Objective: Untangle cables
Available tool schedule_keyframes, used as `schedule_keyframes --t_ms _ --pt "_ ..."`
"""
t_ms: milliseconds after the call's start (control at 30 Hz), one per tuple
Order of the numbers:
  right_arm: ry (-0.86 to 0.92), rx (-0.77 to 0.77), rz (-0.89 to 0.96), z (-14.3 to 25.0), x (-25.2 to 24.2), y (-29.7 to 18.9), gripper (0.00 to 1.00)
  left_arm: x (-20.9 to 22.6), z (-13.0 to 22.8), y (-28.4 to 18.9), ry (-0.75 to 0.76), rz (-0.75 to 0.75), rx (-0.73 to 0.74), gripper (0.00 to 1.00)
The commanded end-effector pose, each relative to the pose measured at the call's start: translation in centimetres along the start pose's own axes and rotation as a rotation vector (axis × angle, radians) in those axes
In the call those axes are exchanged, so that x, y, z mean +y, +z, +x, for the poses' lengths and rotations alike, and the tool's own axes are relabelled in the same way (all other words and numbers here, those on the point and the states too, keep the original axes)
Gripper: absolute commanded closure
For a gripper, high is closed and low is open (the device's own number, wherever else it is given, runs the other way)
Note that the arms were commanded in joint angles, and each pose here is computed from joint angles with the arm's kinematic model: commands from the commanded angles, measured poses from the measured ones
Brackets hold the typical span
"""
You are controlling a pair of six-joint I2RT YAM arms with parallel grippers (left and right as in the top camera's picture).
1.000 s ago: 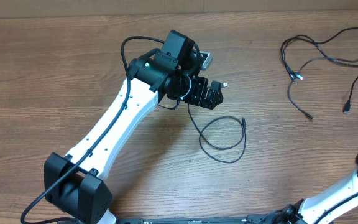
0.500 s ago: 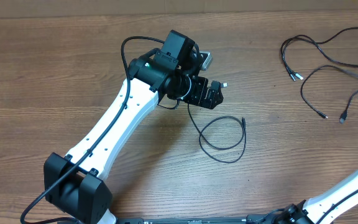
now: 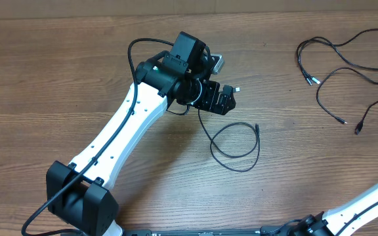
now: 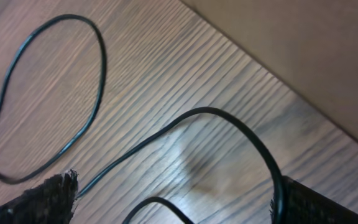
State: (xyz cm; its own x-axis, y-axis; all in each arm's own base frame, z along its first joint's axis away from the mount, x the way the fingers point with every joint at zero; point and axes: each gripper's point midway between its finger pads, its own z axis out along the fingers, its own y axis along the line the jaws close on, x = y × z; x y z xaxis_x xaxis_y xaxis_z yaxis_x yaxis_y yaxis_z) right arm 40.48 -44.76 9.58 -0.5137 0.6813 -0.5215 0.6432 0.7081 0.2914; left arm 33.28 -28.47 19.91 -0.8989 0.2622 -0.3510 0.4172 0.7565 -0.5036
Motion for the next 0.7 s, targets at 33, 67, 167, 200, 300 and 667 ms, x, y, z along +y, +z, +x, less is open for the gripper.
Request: schedule_keyframes --t_ms 33,67,167,200,300,667 --pt "0.004 0.001 -0.060 0.0 1.0 -0.4 0.00 -0.3 -0.4 -0.6 0.024 -0.002 -0.019 0.00" --pt "0.007 0.006 -0.055 0.1 0.9 -0.5 0.00 -0.3 -0.4 -0.6 0.024 -0.002 -0.019 0.00" --pt "0.048 0.032 0.018 0.7 -0.5 -0.8 0.00 -0.3 -0.4 -0.6 0.024 -0.002 -0.019 0.00" --pt "0.091 0.040 0.072 1.0 -1.4 -1.0 0.00 -0.3 -0.4 -0.6 0.024 -0.002 -0.019 0.00" --pt "0.204 0.060 0.252 1.8 -4.0 -2.3 0.00 -0.3 -0.4 -0.6 0.024 -0.002 -0.019 0.00" --pt "0.258 -0.036 0.361 -0.4 -2.1 -10.9 0.00 -0.3 -0.4 -0.6 0.024 -0.002 -0.019 0.00"
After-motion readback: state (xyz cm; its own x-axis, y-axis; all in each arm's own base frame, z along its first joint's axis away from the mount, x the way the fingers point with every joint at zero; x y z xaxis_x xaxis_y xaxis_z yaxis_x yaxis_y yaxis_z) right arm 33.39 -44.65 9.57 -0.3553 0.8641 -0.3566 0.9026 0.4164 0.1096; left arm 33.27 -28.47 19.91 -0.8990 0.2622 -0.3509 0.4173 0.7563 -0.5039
